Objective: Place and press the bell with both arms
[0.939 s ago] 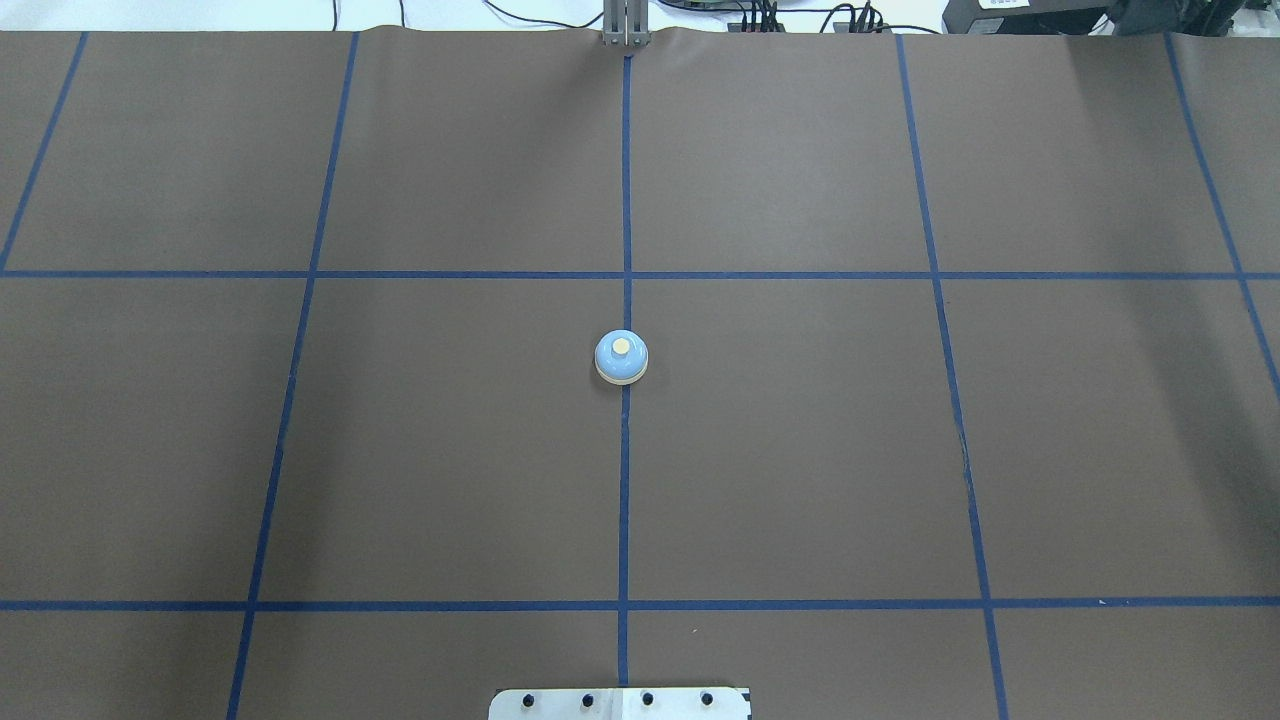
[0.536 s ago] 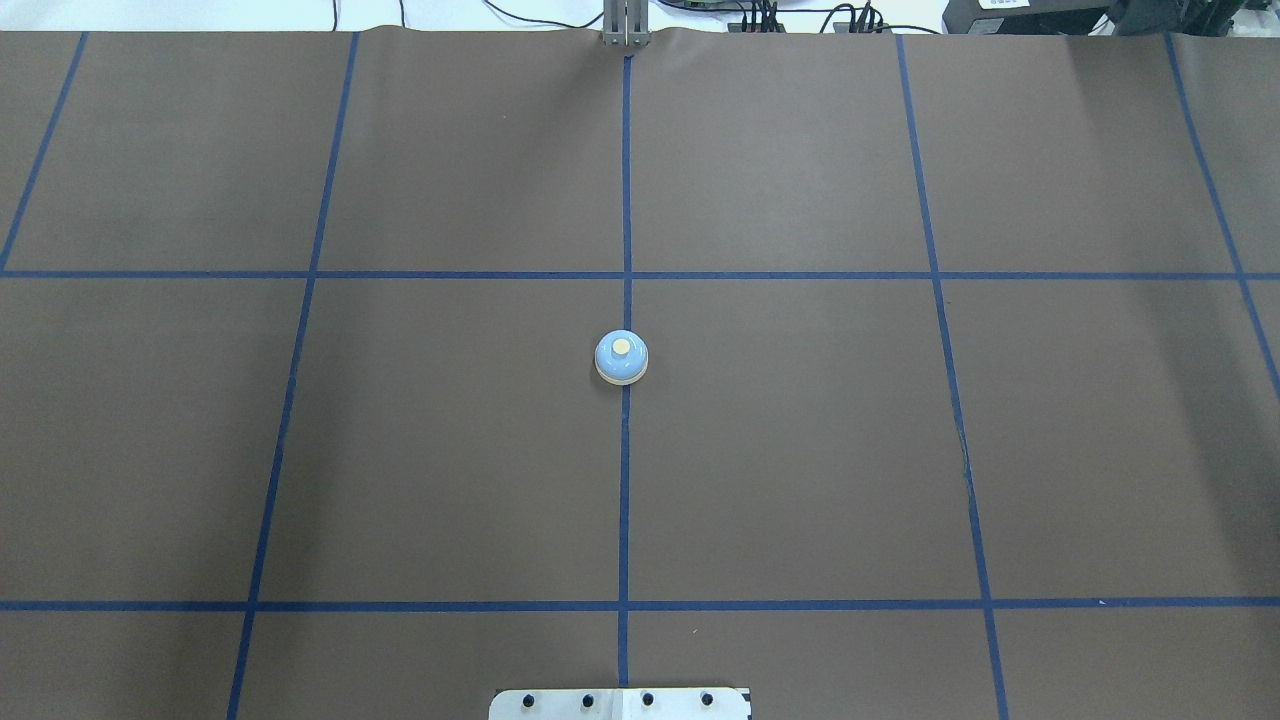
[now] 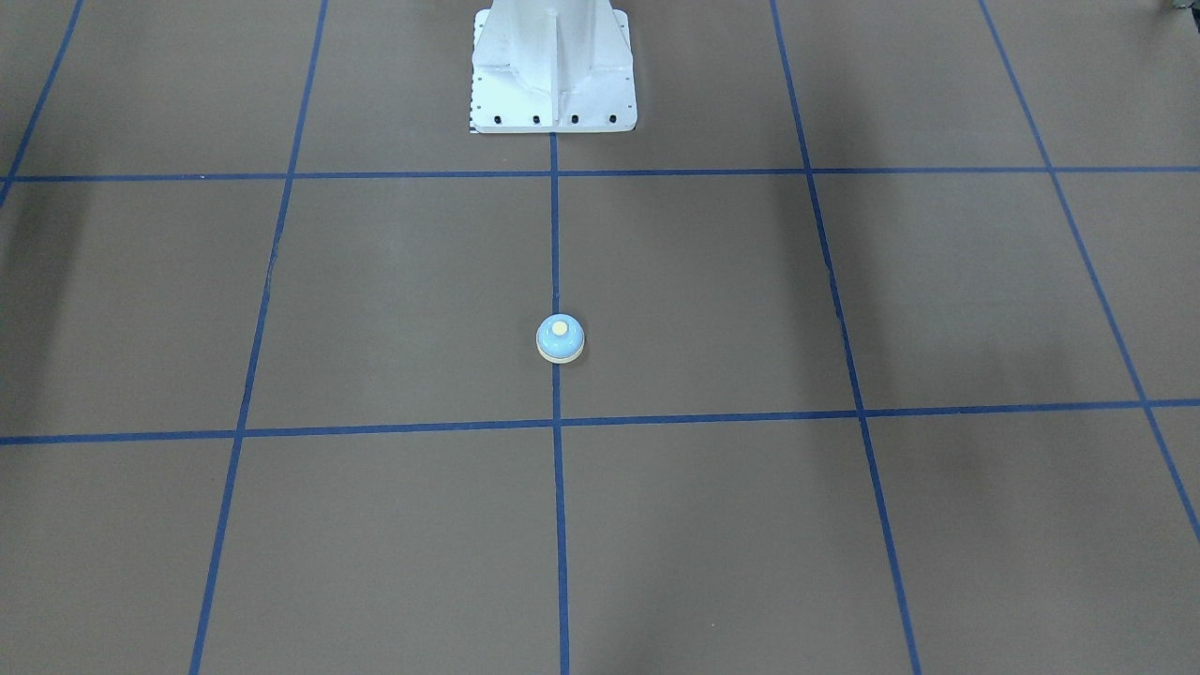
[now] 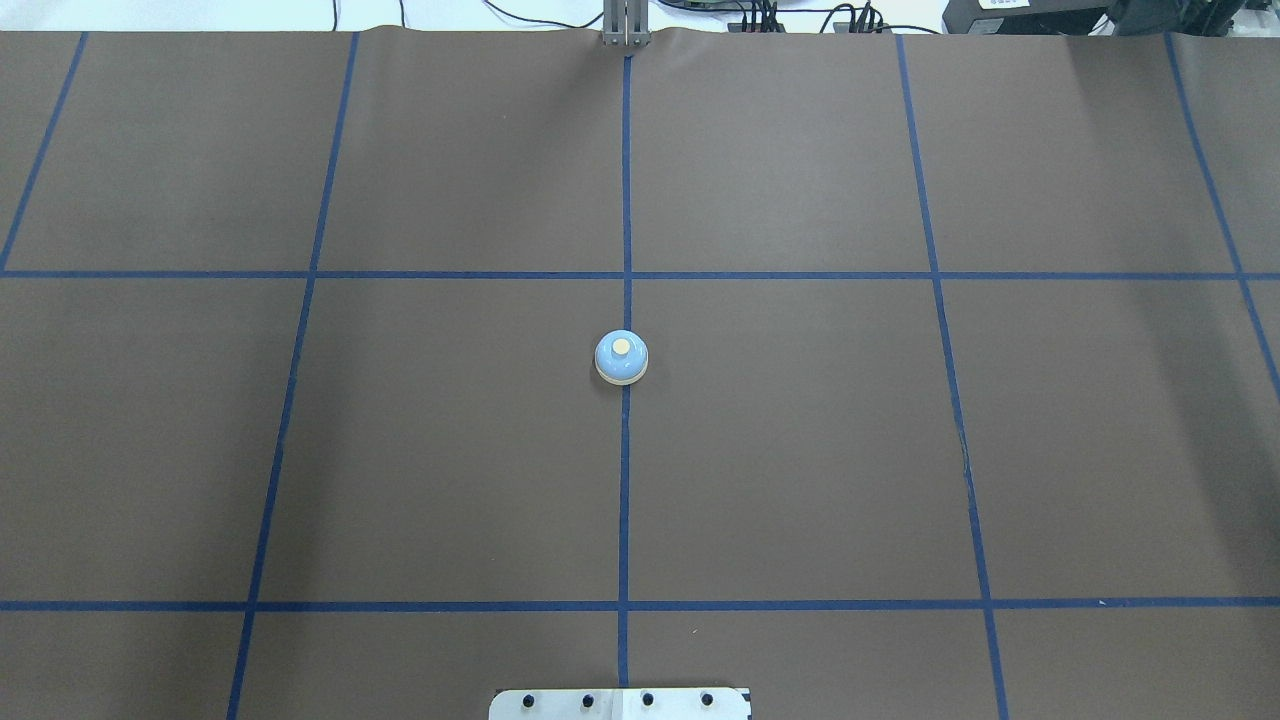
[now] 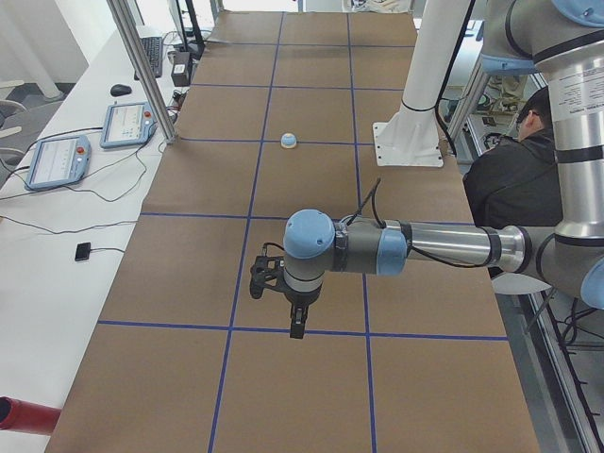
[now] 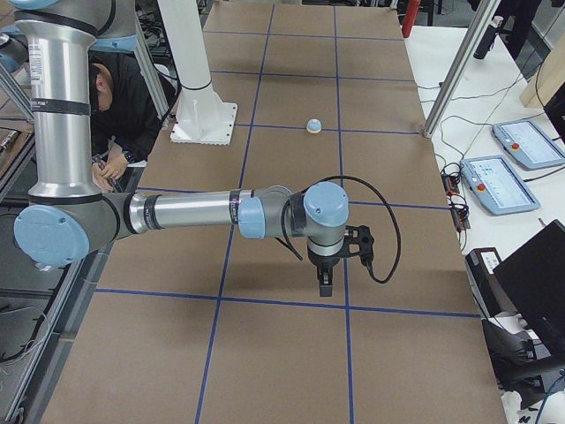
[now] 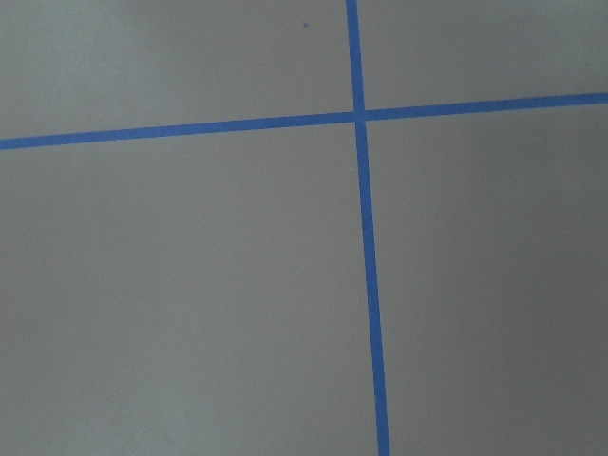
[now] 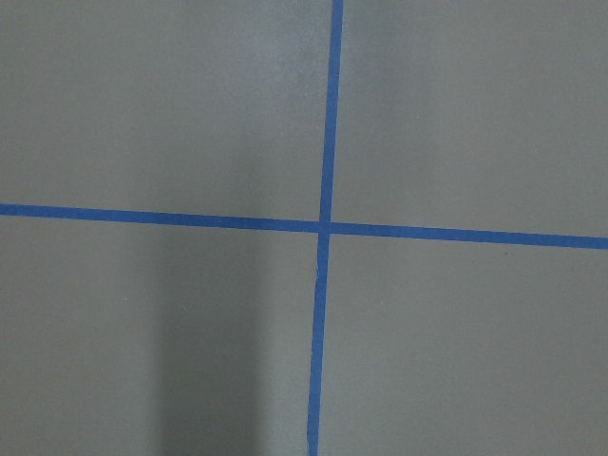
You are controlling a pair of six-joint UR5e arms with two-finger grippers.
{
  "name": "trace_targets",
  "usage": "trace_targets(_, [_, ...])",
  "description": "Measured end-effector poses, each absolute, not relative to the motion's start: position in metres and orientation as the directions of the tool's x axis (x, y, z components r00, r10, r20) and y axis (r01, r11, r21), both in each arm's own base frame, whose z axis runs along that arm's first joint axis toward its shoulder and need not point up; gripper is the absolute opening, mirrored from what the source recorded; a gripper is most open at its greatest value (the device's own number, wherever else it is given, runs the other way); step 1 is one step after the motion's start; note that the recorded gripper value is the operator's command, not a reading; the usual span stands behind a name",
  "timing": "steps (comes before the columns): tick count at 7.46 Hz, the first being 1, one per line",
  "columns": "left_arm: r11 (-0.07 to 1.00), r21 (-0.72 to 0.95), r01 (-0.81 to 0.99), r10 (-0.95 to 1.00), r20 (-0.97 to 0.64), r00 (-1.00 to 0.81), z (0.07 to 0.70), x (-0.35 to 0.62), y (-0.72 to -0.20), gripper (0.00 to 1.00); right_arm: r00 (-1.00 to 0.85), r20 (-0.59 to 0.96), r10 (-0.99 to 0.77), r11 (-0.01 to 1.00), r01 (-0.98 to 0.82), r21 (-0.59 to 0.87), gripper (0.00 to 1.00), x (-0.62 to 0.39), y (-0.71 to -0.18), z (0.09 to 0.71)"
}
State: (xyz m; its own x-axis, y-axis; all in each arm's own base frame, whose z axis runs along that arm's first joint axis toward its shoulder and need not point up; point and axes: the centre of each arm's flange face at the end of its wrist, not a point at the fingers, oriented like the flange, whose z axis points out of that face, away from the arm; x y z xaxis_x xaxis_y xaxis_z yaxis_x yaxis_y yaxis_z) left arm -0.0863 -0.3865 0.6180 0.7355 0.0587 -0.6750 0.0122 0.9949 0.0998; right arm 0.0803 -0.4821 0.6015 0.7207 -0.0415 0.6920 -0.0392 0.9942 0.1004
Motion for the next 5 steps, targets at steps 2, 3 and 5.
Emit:
trace_targets(2, [0.995,0.101,0.011,0.06,-0.675,0.735,0.6184,-0.0863,-0.3858,1.0,0.72,0.692,-0.047,0.994,-0.036,0.104,1.0,0.0781,-0.4819,0.6003])
trace_targets(3, [0.995,0.102,0.011,0.061,-0.676,0.735,0.6182,-0.0862,-0.3858,1.0,0.72,0.692,-0.053,0.994,-0.03,0.108,1.0,0.0751,-0.4822,0.5989])
trace_targets(5, [0.995,0.102,0.01,0.061,-0.676,0.735,0.6186,-0.0859,-0.3859,1.0,0.719,0.692,-0.065,0.993,-0.02,0.114,1.0,0.0701,-0.4831,0.5959])
